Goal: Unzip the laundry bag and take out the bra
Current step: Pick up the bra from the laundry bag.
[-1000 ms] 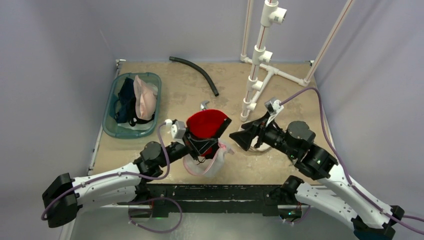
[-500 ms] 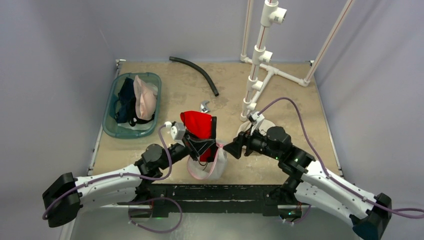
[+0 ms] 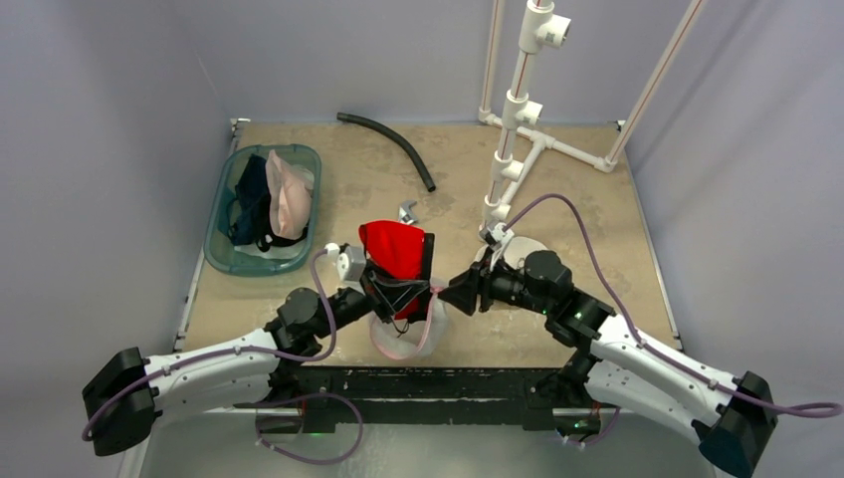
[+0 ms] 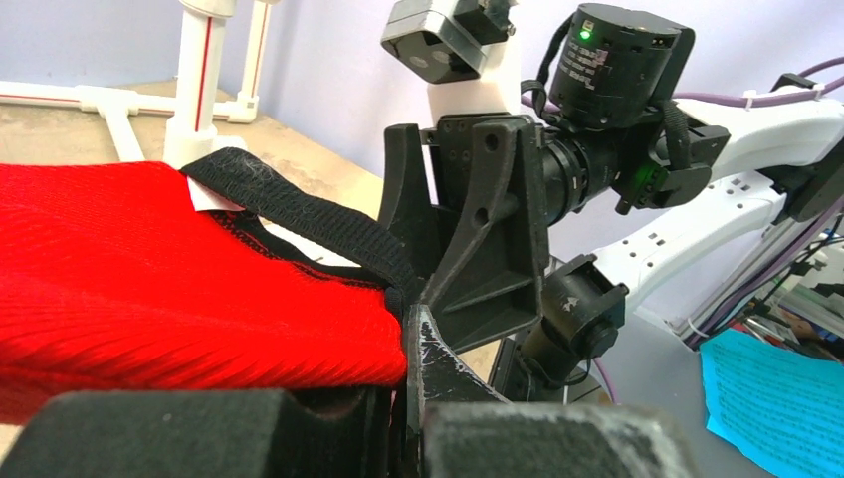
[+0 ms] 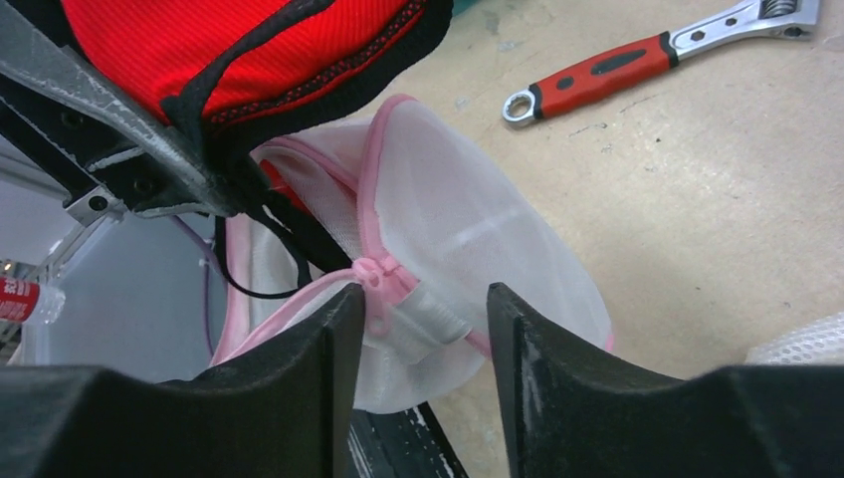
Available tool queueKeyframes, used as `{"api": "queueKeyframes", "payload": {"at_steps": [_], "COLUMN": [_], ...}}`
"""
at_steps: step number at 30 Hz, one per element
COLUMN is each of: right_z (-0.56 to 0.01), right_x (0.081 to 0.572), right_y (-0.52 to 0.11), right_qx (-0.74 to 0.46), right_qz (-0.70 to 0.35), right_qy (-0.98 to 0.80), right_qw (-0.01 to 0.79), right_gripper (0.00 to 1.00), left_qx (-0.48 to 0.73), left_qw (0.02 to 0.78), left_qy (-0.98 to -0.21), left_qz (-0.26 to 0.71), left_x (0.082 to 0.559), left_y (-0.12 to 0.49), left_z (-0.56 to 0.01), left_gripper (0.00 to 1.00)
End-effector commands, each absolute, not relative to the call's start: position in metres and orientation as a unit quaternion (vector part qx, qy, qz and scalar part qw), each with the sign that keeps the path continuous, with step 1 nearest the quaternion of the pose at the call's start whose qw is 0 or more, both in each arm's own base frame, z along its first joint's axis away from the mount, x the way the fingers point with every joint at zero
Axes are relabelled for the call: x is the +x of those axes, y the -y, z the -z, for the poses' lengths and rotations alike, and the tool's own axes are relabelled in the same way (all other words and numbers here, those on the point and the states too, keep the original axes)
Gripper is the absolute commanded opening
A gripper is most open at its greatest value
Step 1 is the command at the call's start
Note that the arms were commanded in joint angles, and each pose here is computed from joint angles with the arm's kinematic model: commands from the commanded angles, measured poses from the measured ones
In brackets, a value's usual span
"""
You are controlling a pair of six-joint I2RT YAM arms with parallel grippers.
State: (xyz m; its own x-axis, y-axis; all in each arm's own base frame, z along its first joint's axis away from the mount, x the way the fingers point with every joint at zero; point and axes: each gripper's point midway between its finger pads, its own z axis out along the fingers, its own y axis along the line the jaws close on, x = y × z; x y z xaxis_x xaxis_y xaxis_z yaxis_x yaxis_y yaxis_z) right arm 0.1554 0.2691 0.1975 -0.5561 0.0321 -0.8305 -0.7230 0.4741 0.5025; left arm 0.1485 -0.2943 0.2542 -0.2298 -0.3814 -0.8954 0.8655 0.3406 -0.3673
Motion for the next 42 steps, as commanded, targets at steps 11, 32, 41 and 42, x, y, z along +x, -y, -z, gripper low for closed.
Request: {"api": "queueKeyframes", "payload": {"at_steps": [11, 32, 41, 42], "right_z": [-0.2, -0.148, -0.145, -0.146], "right_x": [0.166, 0.194, 0.19, 0.189], "right_y": [-0.262, -0.232, -0.235, -0.235], "right_qx": [-0.215, -0.072, -0.085, -0.088], "right_qz": [-0.436, -0.359, -0.367, -0.368], "right_qy": [-0.757, -0.823, -0.821, -0.819], "right_qw": [0.436, 0.434, 0.43, 0.431], "right_gripper": [0.0, 0.0, 0.0, 0.0], "left_qx": [0.213, 0.112, 0.093, 0.082], "left_qw": [0.607, 0.68, 0.594, 0.588], "left_qy": [-0.527, -0.652, -0.771, -0.778], "left_qz": [0.556, 0.315, 0.21, 0.204], "left_x": [0.139, 0.207, 0.292, 0.302], "left_y": [0.289, 0.216, 0.186, 0.175], "left_z": [-0.315, -0.391, -0.36, -0.36], "left_gripper": [0.0, 0.0, 0.0, 0.0]}}
